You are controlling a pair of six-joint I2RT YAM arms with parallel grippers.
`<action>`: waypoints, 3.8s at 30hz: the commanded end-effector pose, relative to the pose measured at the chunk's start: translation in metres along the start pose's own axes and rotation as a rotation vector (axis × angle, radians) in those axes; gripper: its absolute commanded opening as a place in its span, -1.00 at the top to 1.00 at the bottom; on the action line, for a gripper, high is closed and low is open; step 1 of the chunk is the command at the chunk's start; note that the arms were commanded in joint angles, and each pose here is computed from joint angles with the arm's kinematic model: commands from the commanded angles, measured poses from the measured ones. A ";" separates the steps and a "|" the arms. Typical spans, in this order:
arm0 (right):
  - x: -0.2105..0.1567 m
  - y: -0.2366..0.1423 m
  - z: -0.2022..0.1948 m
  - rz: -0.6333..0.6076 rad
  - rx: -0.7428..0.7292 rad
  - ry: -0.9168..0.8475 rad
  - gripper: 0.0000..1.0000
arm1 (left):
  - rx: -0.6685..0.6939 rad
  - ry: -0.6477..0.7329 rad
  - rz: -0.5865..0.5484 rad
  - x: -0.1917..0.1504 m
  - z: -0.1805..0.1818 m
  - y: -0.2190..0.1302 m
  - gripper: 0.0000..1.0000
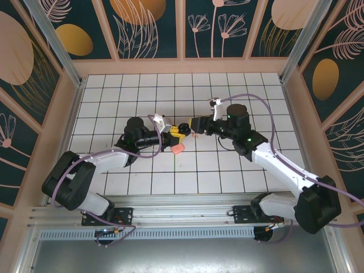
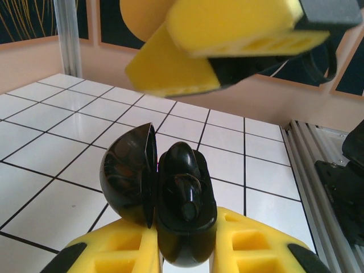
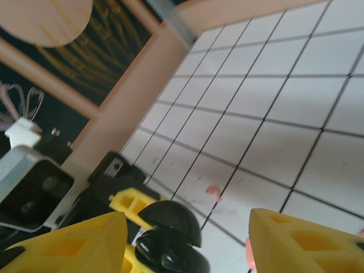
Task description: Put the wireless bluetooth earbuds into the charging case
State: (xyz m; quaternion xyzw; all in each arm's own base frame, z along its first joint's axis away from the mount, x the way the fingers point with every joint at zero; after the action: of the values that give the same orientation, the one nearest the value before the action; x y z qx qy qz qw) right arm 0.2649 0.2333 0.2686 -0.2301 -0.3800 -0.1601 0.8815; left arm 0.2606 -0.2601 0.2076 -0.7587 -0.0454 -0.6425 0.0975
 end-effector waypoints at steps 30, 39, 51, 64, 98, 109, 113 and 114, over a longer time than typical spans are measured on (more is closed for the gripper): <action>0.016 -0.037 -0.060 -0.102 -0.269 0.203 0.01 | 0.063 -0.155 0.050 -0.002 0.015 0.013 0.63; -0.007 -0.075 -0.115 -0.111 -0.647 0.305 0.00 | 0.161 -0.591 0.097 -0.010 0.036 0.064 0.65; -0.019 -0.106 -0.129 -0.171 -0.790 0.348 -0.01 | 0.165 -0.874 0.308 -0.047 0.035 0.169 0.63; -0.034 -0.136 -0.125 -0.227 -0.824 0.372 -0.02 | 0.250 -0.980 0.448 -0.088 0.031 0.218 0.51; -0.025 -0.121 -0.112 -0.129 -0.699 0.339 -0.04 | 0.579 -0.757 0.498 -0.043 0.036 0.143 -0.12; -0.034 -0.062 -0.094 0.158 -0.648 0.156 -0.07 | 0.781 -0.808 0.353 -0.031 0.068 0.018 -0.29; -0.042 -0.030 -0.085 0.290 -0.616 0.075 -0.11 | 0.806 -0.861 0.309 -0.039 0.083 -0.018 -0.33; -0.043 -0.023 -0.083 0.317 -0.609 0.057 -0.12 | 0.820 -0.870 0.314 -0.046 0.084 -0.027 -0.34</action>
State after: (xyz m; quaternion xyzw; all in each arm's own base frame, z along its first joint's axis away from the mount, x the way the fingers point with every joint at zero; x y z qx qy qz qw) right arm 0.2749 0.1609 0.1928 -0.5158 -0.2227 -0.1798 0.8075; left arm 0.3290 -0.2283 0.1491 -0.8474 -0.2038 -0.1717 0.4592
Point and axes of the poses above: each hand's point on the last joint's axis, 136 mm out from that joint toward the fingers, its own y axis out along the fingers, its own z axis along the line the jaws close on, x = y × z, the point moved 5 cm from there along -y, back along the fingers
